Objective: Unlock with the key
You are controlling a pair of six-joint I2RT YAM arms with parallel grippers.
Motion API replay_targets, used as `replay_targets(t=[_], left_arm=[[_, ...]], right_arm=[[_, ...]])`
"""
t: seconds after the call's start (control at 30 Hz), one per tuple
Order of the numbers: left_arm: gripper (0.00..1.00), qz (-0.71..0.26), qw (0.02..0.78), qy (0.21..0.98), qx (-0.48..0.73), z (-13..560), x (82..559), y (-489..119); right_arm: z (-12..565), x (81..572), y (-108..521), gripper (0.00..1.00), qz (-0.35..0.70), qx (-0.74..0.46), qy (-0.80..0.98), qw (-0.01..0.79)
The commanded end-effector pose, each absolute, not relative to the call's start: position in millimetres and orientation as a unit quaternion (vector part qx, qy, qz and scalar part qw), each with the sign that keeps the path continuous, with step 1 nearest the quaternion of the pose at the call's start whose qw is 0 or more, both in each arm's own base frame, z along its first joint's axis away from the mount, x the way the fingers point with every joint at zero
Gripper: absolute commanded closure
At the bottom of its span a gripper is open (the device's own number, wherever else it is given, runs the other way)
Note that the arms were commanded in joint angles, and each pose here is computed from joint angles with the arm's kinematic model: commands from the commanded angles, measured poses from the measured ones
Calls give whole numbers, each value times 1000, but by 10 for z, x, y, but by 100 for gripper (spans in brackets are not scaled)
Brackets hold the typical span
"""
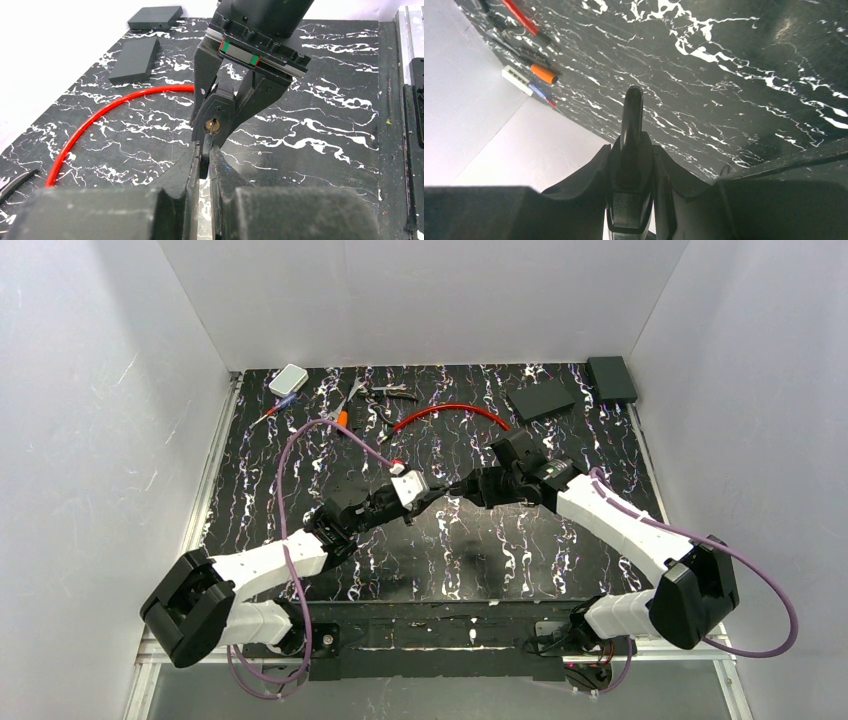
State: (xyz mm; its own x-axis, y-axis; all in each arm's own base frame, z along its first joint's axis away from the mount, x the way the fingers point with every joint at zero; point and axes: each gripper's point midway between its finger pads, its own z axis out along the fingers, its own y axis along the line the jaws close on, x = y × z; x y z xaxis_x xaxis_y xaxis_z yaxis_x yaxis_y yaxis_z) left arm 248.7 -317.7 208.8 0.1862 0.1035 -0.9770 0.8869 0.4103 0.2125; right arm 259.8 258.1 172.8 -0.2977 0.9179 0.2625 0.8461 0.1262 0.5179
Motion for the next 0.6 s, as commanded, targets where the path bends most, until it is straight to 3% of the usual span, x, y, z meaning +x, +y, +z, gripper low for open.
replay_targets(t=[0.0,0.1,0.23,0.4,0.57], left_arm=[[100,-277,614,615,410,1933,2708,-3113],[100,-293,598,644,377,1881,2734,-3116],[100,-341,576,618,412,1929,2564,-3277],[100,-315,585,576,475,1899,2496,-3283],[100,-299,593,664,345,1892,2780,-3110]], right_arm=[[2397,2504,3032,99,402,523,752,11],[2431,2543,3015,99,404,522,751,26],[2399,2534,2959,99,381,528,758,35],[2424,2568,3019,99,394,516,760,38],[2360,2546,3056,99,392,520,759,22]])
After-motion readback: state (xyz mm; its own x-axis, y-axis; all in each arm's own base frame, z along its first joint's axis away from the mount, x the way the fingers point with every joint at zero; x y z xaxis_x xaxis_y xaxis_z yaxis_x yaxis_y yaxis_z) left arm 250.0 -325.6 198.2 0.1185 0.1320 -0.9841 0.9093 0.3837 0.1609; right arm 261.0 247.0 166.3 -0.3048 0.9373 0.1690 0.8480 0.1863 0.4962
